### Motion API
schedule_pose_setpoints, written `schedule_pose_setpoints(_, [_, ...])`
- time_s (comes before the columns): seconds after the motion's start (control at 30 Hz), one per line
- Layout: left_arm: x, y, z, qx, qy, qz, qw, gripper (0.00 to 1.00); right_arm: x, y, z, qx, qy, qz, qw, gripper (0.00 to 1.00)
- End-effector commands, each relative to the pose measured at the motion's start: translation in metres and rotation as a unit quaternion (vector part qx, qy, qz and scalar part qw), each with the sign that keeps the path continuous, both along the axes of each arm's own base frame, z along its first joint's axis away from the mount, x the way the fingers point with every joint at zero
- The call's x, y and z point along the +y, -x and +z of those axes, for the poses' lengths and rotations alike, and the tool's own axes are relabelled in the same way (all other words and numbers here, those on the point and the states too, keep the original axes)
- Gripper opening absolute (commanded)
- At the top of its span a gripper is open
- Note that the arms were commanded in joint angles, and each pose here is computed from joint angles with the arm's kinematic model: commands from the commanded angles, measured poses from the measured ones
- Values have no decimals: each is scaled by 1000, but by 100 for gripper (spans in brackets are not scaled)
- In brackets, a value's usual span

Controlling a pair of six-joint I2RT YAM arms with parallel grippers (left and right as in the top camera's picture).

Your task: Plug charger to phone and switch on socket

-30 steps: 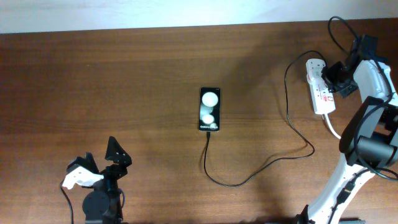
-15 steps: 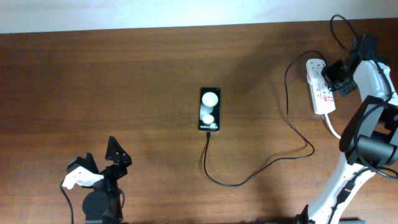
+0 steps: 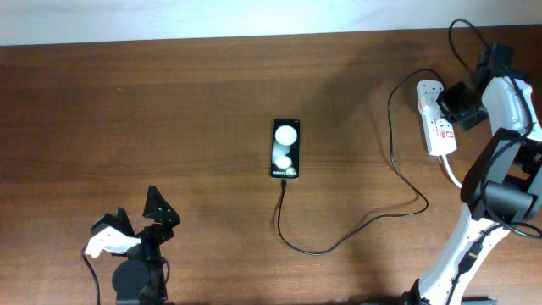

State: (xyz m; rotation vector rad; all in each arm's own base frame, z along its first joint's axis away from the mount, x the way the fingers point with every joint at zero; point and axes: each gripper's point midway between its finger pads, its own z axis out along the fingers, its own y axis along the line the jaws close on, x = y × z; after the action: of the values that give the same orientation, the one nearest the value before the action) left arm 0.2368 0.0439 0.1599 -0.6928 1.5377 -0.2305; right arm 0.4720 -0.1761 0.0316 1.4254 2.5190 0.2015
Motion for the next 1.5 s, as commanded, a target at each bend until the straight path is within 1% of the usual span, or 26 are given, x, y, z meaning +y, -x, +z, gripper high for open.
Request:
schedule_pose_setpoints(0.0, [0, 0, -3, 4, -9, -2, 1000, 99, -20, -9, 25, -16, 1, -11, 1000, 4])
schedule_pose_setpoints(0.07, [0, 0, -3, 4, -9, -2, 1000, 99, -26, -13, 40, -26, 6, -15, 1000, 4])
schedule_pose_setpoints(0.23, [0, 0, -3, 4, -9, -2, 1000, 99, -25, -6, 38, -13, 0, -17, 1000, 4])
schedule_pose_setpoints(0.5, [0, 0, -3, 4, -9, -2, 1000, 99, 2, -7, 20, 4, -5, 7, 1000, 4])
schedule_pose_setpoints(0.6, [0, 0, -3, 4, -9, -2, 1000, 99, -5, -3, 16, 18, 15, 1, 1000, 4])
schedule_pose_setpoints(0.7, [0, 0, -3, 4, -9, -2, 1000, 99, -6, -2, 12, 23, 17, 0, 1000, 4])
schedule_pose_setpoints(0.87, [0, 0, -3, 4, -9, -2, 1000, 99, -1, 1, -6, 38, 0, 3, 999, 4])
schedule_pose_setpoints(1.17, [0, 0, -3, 4, -9, -2, 1000, 99, -3, -5, -6, 28, 4, 3, 1000, 4])
schedule_pose_setpoints(1.23, [0, 0, -3, 4, -9, -2, 1000, 99, 11, -4, -20, 43, -11, 15, 999, 4])
schedule_pose_setpoints(1.33, [0, 0, -3, 4, -9, -2, 1000, 99, 42, 9, -53, 99, -36, 40, 994, 4])
schedule_pose_setpoints(1.47, [0, 0, -3, 4, -9, -2, 1000, 99, 47, 14, -50, 111, -31, 54, 992, 4])
